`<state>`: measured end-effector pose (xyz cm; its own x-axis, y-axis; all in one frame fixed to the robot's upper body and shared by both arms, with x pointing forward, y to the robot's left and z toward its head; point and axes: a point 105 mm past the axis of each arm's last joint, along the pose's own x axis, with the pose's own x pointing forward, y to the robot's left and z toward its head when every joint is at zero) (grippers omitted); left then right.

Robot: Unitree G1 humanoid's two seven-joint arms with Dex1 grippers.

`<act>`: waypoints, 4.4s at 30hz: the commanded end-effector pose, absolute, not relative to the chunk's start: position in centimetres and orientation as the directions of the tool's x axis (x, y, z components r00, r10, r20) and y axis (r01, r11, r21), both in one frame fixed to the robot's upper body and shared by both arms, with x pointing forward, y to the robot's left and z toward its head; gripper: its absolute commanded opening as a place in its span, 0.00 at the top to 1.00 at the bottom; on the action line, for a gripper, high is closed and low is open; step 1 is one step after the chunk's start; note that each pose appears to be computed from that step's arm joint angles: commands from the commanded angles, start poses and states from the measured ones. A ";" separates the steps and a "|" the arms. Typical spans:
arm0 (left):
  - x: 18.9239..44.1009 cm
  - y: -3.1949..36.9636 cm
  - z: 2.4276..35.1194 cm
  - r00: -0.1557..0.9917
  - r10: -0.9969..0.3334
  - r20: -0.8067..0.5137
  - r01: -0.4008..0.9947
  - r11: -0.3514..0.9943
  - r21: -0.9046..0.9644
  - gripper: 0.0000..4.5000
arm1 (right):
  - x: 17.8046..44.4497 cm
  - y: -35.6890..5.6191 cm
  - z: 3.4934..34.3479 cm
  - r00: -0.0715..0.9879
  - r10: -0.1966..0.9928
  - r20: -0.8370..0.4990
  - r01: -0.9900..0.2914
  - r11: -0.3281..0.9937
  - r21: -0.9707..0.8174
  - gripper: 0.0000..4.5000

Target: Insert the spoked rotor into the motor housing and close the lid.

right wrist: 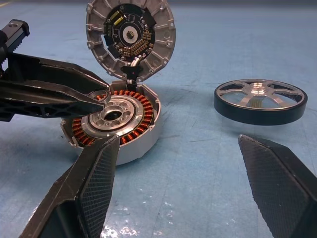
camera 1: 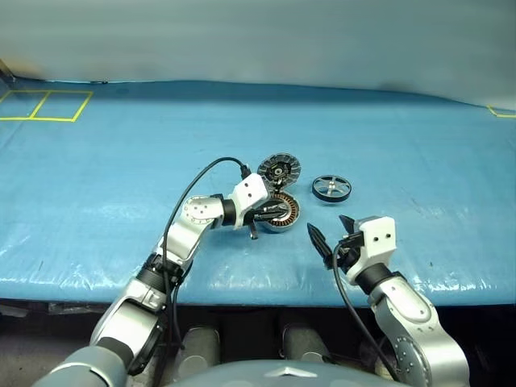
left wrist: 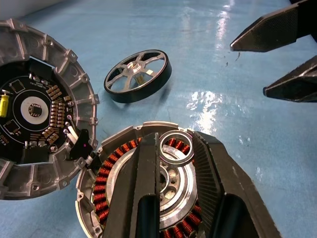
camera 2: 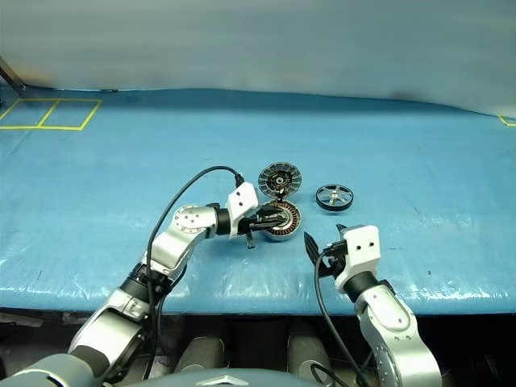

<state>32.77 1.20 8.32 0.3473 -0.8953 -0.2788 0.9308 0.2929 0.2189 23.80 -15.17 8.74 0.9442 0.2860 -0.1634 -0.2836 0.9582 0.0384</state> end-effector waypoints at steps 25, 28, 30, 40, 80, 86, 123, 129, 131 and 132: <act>34.2 0.9 7.7 0.355 -0.858 -0.371 0.928 0.276 0.250 0.86 | 22.9 -14.5 10.4 0.947 0.315 -0.069 -0.310 0.948 0.074 0.10; 33.5 0.7 7.8 0.308 -0.882 -0.355 0.944 0.239 0.226 0.86 | 22.8 -14.6 10.1 0.944 0.316 -0.090 -0.313 0.948 0.050 0.10; 33.3 0.8 7.8 0.303 -0.882 -0.360 0.946 0.231 0.229 0.86 | 22.9 -14.6 10.0 0.945 0.314 -0.094 -0.311 0.949 0.048 0.10; 34.1 1.1 7.2 0.357 -0.851 -0.385 0.926 0.267 0.269 0.86 | 22.9 -14.4 9.6 0.941 0.319 -0.115 -0.316 0.948 0.044 0.10; 28.9 7.9 10.2 0.342 -0.929 -0.140 0.939 0.344 0.013 0.42 | 26.7 -9.5 10.2 0.842 0.536 -0.066 -0.538 0.843 -0.006 0.76; 28.0 8.7 9.7 0.384 -0.915 -0.125 0.923 0.385 0.013 0.42 | 28.8 -7.4 9.1 0.776 0.616 -0.136 -0.626 0.778 -0.051 1.00; 28.3 8.9 8.3 0.396 -0.895 -0.204 0.915 0.405 -0.001 0.42 | 31.0 -7.1 9.6 0.779 0.625 -0.061 -0.625 0.780 0.015 1.00; 28.2 8.8 8.1 0.395 -0.895 -0.207 0.915 0.404 -0.002 0.42 | 32.1 -8.1 7.9 0.820 0.554 -0.143 -0.568 0.819 -0.081 1.00; 28.2 8.7 8.0 0.393 -0.896 -0.209 0.916 0.402 -0.002 0.42 | 31.9 -8.0 6.6 0.808 0.556 -0.196 -0.583 0.802 -0.127 1.00; 28.2 8.8 8.0 0.393 -0.895 -0.210 0.916 0.402 -0.001 0.42 | 31.6 -7.7 6.3 0.797 0.567 -0.206 -0.597 0.791 -0.134 1.00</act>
